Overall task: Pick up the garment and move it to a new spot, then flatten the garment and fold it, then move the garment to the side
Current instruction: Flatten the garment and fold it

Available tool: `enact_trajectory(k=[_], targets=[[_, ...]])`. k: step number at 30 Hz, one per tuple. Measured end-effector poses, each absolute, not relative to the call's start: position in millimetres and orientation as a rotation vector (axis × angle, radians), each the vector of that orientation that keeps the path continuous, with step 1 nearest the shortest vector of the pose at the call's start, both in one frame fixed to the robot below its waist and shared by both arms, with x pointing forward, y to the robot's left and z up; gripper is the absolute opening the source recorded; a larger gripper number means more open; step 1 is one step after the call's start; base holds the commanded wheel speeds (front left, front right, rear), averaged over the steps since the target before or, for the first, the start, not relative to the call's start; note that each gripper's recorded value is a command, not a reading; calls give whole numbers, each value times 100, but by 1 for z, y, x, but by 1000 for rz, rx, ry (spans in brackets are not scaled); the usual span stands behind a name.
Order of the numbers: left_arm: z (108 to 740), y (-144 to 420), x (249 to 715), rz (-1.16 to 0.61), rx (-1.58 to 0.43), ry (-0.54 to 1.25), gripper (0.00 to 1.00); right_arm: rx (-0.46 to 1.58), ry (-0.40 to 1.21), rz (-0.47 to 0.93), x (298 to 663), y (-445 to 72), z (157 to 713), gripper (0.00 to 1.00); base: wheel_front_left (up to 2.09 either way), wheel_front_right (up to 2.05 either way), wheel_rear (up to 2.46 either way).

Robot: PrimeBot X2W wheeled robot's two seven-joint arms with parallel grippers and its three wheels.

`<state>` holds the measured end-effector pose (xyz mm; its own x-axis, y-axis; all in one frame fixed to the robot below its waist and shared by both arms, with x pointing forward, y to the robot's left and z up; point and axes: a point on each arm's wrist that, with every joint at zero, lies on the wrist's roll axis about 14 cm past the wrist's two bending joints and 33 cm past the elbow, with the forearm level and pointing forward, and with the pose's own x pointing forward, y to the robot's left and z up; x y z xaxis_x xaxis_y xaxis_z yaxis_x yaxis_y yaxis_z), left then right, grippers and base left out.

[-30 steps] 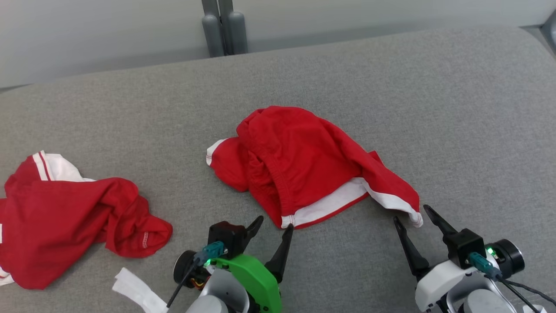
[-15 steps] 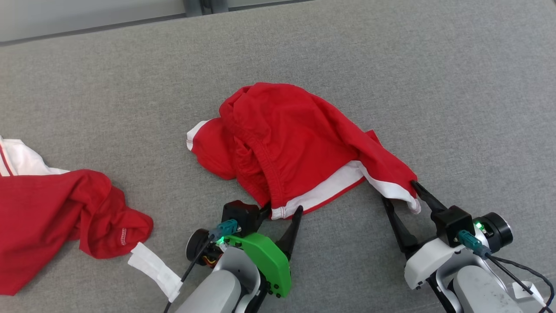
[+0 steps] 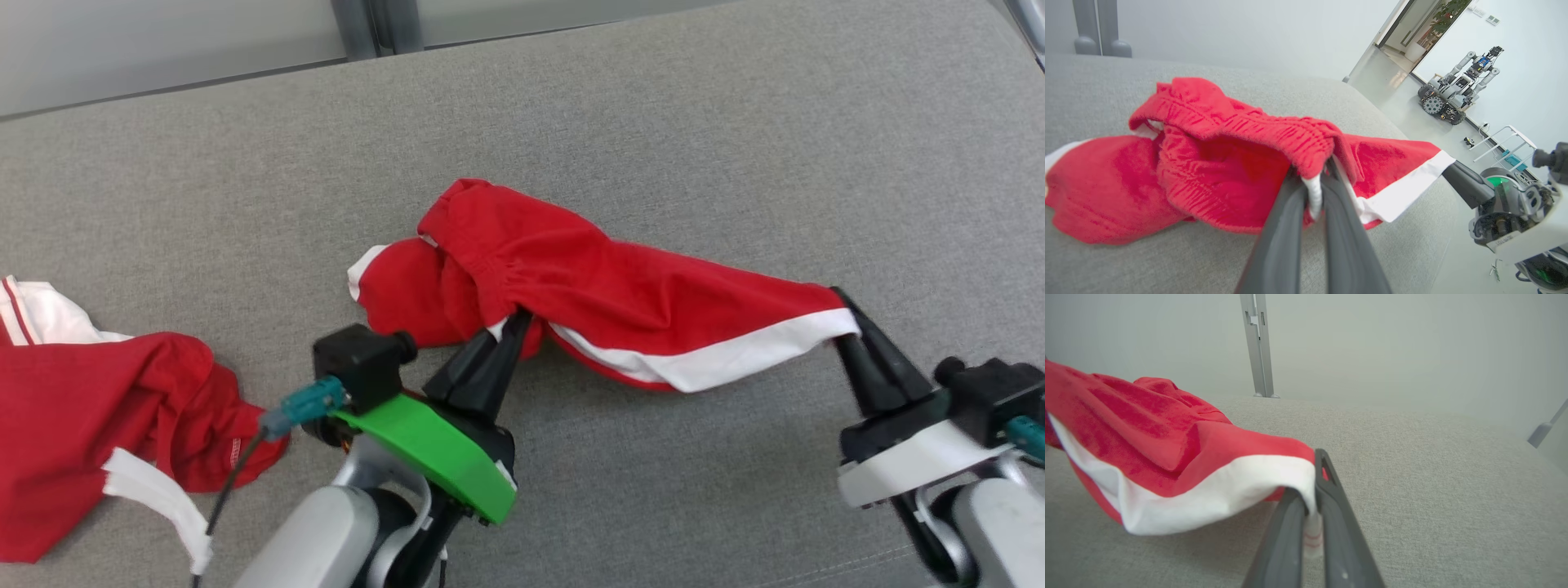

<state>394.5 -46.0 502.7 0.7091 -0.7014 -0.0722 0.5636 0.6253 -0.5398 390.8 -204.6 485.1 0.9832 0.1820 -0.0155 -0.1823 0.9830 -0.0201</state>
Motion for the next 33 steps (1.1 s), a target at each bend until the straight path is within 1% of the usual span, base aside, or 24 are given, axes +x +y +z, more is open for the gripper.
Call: enact_trajectory(k=[2,4,6,10,12,15,18,20,22,23,25,27,29,31,33], targets=[[547,-38,401,-784,-511,199,0,-54,-52,177,394,-222,515,0,0,0,0],[572,-32,410,-808,-499,162,0,-87,-88,181,400,-232,538,0,0,0,0],[605,-23,429,-828,-443,101,0,-108,-156,206,414,-235,578,0,0,0,0],[654,-22,466,-845,-396,21,0,-133,-208,239,444,-241,628,0,0,0,0],[681,-24,498,-834,-361,-28,0,-154,-226,250,469,-243,652,0,0,0,0],[696,-27,543,-785,-335,-55,0,-126,-221,253,509,-243,668,0,0,0,0],[717,-33,596,-734,-357,-122,0,-113,-235,243,561,-241,687,0,0,0,0],[722,-35,625,-697,-330,-175,0,-113,-332,216,590,-239,714,0,0,0,0],[730,-31,656,-650,-317,-270,0,-102,-414,194,622,-232,735,0,0,0,0],[736,-25,670,-624,-311,-336,0,-89,-442,194,638,-225,738,0,0,0,0],[736,-17,692,-592,-352,-404,0,-82,-486,194,662,-211,736,0,0,0,0],[719,-11,713,-556,-345,-435,0,-111,-524,204,681,-198,731,0,0,0,0],[706,-12,726,-559,-322,-473,0,-160,-544,210,697,-190,722,0,0,0,0],[687,-9,740,-546,-327,-502,0,-196,-536,211,713,-188,696,0,0,0,0],[647,-7,754,-536,-343,-465,0,-225,-463,226,727,-187,646,0,0,0,0]])
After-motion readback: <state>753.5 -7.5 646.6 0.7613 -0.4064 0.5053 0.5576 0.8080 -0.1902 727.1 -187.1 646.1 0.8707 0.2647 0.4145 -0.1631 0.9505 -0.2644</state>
